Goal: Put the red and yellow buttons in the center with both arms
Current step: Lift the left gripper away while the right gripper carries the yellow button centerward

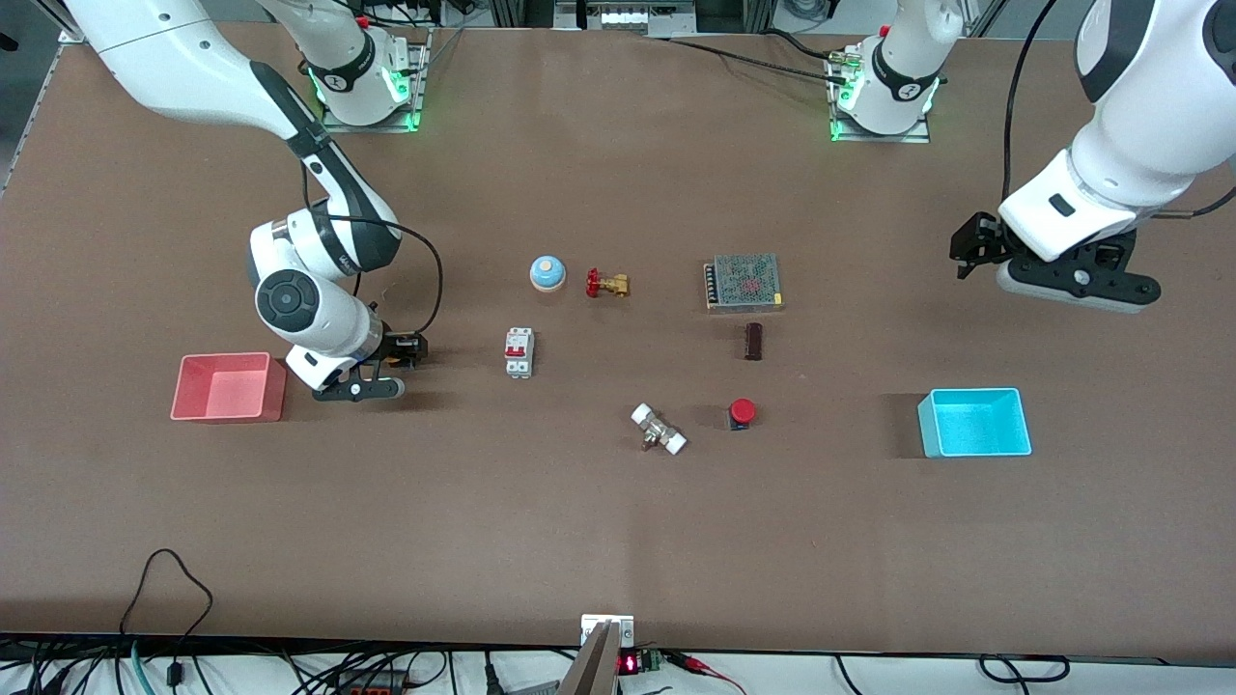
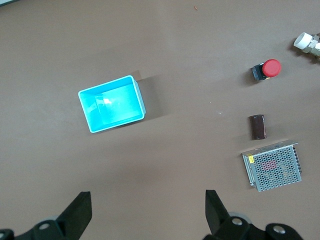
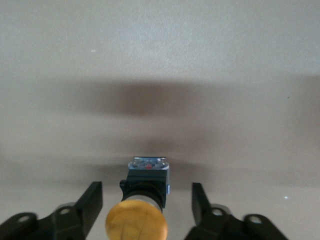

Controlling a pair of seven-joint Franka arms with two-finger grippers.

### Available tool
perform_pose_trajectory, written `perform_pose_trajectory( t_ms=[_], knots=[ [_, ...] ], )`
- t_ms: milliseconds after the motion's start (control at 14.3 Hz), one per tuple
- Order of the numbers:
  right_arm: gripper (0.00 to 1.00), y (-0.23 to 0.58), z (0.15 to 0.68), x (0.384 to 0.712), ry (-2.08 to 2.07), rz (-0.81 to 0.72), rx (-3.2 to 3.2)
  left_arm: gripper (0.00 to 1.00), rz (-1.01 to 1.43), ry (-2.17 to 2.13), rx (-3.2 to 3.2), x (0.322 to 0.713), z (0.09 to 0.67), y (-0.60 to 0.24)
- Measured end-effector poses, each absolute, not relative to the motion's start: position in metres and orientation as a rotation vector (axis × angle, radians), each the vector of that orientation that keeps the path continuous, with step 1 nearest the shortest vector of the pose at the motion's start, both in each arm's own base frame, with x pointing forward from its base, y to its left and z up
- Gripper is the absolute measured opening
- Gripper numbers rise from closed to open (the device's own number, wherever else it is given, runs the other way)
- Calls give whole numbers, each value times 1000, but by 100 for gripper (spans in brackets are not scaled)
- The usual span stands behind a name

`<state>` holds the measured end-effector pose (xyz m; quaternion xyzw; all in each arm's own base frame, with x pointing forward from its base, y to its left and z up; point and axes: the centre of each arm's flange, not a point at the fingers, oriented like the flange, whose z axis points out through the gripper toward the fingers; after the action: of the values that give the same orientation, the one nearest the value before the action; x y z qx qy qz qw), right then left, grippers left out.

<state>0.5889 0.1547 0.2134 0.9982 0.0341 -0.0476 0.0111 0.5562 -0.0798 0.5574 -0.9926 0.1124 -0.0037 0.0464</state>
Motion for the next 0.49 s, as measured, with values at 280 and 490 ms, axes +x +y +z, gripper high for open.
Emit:
perform_pose_trajectory(
  t_ms=[280, 490],
  knots=[
    [100, 146, 261, 614, 65, -4, 3121, 100, 97, 260, -3075, 553, 565, -58],
    [100, 114, 335, 628, -109, 43, 3160, 100, 93, 217, -3088, 563, 564, -46]
  ],
)
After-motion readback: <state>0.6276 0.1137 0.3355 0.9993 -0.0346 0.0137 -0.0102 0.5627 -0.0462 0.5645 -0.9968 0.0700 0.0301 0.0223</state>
